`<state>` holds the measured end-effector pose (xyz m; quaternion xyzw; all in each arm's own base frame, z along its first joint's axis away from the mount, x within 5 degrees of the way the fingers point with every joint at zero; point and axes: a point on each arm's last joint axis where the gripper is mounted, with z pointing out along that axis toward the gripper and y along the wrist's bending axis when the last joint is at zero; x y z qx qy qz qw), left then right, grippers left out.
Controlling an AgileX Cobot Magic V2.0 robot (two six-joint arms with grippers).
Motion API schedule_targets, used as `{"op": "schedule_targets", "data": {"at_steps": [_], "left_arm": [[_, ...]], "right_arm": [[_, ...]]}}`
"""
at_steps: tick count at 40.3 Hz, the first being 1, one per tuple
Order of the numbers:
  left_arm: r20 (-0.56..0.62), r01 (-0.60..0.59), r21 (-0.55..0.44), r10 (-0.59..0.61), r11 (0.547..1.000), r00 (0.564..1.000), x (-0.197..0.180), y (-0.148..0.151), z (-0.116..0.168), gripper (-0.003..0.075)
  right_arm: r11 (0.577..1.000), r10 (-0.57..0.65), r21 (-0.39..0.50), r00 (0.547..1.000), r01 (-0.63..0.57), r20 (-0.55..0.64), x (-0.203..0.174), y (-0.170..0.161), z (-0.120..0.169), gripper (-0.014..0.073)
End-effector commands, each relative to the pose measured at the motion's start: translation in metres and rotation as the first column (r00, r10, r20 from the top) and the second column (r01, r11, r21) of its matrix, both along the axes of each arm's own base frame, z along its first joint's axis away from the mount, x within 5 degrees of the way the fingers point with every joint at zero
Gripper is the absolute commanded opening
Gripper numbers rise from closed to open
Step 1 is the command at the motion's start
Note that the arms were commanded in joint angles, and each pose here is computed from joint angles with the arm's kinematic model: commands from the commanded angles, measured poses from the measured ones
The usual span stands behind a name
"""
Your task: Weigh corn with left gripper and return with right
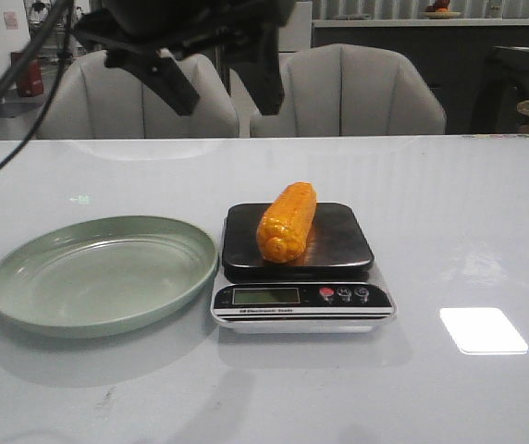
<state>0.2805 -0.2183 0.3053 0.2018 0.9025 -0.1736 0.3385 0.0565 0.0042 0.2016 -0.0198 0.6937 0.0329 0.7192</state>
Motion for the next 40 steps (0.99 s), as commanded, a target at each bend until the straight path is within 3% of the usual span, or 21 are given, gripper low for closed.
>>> {"op": "schedule_targets", "data": {"at_steps": [1,11,19,28,40], "left_arm": [[0.191,0.007,-0.142,0.021,0.99,0.981,-0.026,0.019,0.044,0.0583],[0.325,0.033,-0.199,0.034,0.979,0.945,-0.088,0.069,0.062,0.0583],[0.469,0.072,-0.263,0.063,0.962,0.881,-0.138,0.109,0.069,0.0583],[0.624,0.112,-0.259,0.078,0.959,0.778,-0.19,0.153,0.056,0.0583],[0.718,0.146,-0.321,0.139,0.936,0.682,-0.241,0.193,0.025,0.0583]], "right_arm": [[1.0,-0.003,-0.005,0.995,0.004,0.097,-0.002,0.0,0.007,0.0199],[1.0,-0.003,-0.005,0.995,0.004,0.097,-0.002,0.0,0.007,0.0199],[1.0,-0.003,-0.005,0.995,0.004,0.097,-0.002,0.0,0.007,0.0199],[1.0,-0.003,-0.005,0.995,0.004,0.097,-0.002,0.0,0.007,0.0199],[1.0,-0.003,-0.005,0.995,0.004,0.097,-0.002,0.0,0.007,0.0199]]}}
